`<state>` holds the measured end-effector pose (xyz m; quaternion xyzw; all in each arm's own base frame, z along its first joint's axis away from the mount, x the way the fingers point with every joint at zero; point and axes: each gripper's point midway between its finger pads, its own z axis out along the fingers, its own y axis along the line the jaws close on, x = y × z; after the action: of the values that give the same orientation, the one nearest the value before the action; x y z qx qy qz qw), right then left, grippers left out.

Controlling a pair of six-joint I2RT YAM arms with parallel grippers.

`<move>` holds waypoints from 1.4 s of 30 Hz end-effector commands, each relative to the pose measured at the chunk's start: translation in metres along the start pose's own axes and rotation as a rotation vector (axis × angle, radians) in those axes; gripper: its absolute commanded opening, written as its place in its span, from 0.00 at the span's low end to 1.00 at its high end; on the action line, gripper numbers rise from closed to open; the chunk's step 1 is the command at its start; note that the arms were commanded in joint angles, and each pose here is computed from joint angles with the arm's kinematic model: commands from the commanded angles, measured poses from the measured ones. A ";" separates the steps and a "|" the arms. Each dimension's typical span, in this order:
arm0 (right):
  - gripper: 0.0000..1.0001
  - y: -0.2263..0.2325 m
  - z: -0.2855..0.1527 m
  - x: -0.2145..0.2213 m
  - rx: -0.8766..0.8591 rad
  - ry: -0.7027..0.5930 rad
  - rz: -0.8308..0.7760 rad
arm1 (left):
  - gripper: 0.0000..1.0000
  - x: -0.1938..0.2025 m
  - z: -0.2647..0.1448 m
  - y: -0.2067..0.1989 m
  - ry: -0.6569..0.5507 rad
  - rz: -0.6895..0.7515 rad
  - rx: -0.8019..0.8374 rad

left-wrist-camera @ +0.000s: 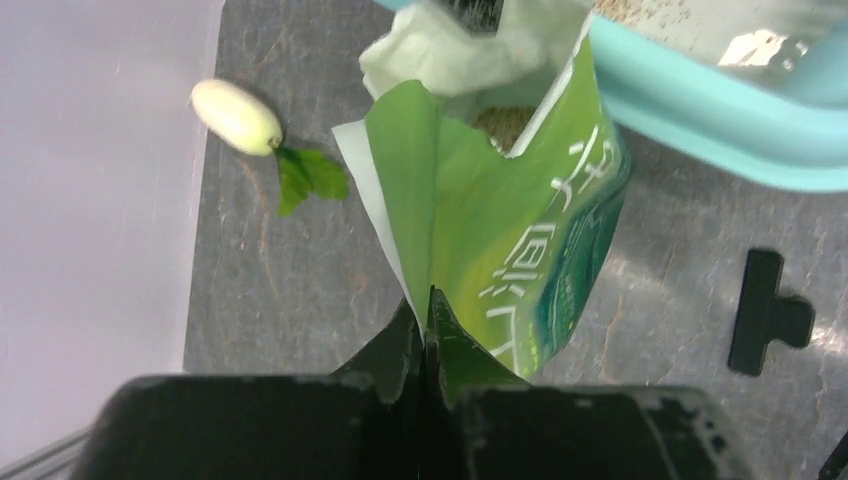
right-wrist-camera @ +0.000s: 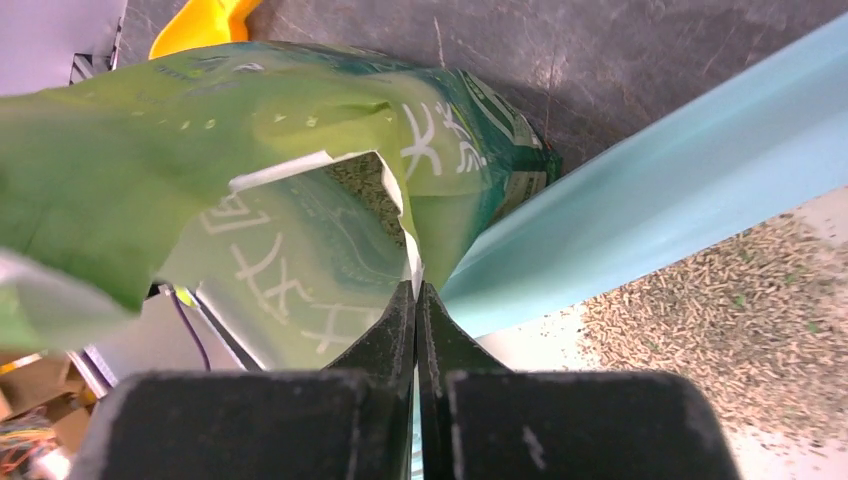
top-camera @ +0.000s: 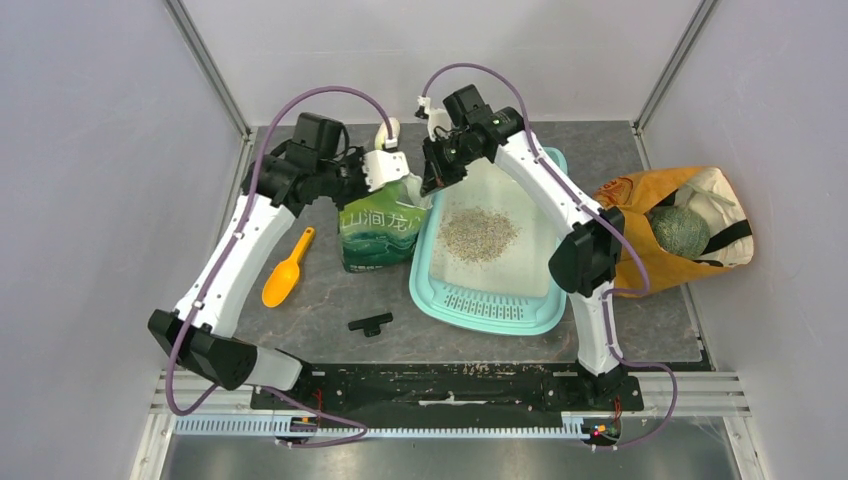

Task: Fill the litter box with clean litter

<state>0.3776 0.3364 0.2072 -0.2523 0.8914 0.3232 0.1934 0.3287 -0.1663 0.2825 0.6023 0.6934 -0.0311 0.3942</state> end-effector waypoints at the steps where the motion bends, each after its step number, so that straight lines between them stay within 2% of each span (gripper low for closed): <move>1: 0.00 0.023 -0.053 -0.039 0.037 -0.147 -0.132 | 0.02 0.020 -0.055 0.008 0.039 0.105 -0.045; 4: 0.00 0.039 -0.055 -0.035 0.020 -0.133 -0.181 | 0.02 0.029 -0.070 0.004 0.040 0.175 -0.049; 7: 0.00 0.067 -0.051 -0.025 -0.091 -0.103 -0.213 | 0.02 0.026 -0.072 -0.003 -0.002 0.192 -0.047; 10: 0.00 0.061 -0.056 -0.025 -0.076 -0.103 -0.238 | 0.02 0.036 -0.071 -0.004 -0.024 0.182 -0.052; 11: 0.04 0.056 -0.062 -0.027 -0.075 -0.110 -0.241 | 0.02 0.040 -0.071 -0.003 -0.041 0.180 -0.056; 12: 0.20 0.052 -0.069 -0.029 -0.090 -0.118 -0.227 | 0.02 0.045 -0.072 -0.001 -0.047 0.172 -0.069; 14: 0.60 0.046 -0.086 -0.033 -0.161 -0.146 -0.241 | 0.02 0.049 -0.074 0.005 -0.064 0.180 -0.086; 15: 0.71 0.045 -0.094 -0.036 -0.202 -0.170 -0.262 | 0.02 0.050 -0.074 0.006 -0.077 0.191 -0.083; 17: 0.81 0.035 -0.102 -0.034 -0.242 -0.203 -0.331 | 0.02 0.047 -0.076 0.008 -0.112 0.217 -0.080; 20: 0.88 0.032 -0.103 -0.030 -0.289 -0.299 -0.542 | 0.02 0.035 -0.077 0.009 -0.182 0.229 -0.067; 23: 0.96 0.038 -0.087 -0.020 -0.346 -0.401 -0.685 | 0.02 0.037 -0.072 0.009 -0.184 0.226 -0.050; 28: 0.96 0.066 -0.050 0.002 -0.378 -0.406 -0.814 | 0.02 0.045 -0.065 0.011 -0.156 0.214 -0.036; 32: 0.81 0.083 -0.045 0.004 -0.359 -0.390 -0.766 | 0.02 0.049 -0.063 0.015 -0.135 0.215 -0.037; 34: 0.77 0.091 -0.053 0.012 -0.364 -0.369 -0.782 | 0.02 0.049 -0.063 0.018 -0.131 0.213 -0.040; 39: 0.65 0.107 -0.071 0.024 -0.356 -0.453 -1.110 | 0.02 0.046 -0.060 0.018 -0.157 0.208 -0.026; 42: 0.62 0.117 -0.064 0.028 -0.409 -0.421 -1.242 | 0.02 0.040 -0.059 0.019 -0.183 0.185 -0.031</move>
<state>0.2864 0.3503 0.2668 -0.6024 0.5596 0.3876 0.4168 0.3099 -0.0863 0.2851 0.6530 0.6249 -0.0316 0.4267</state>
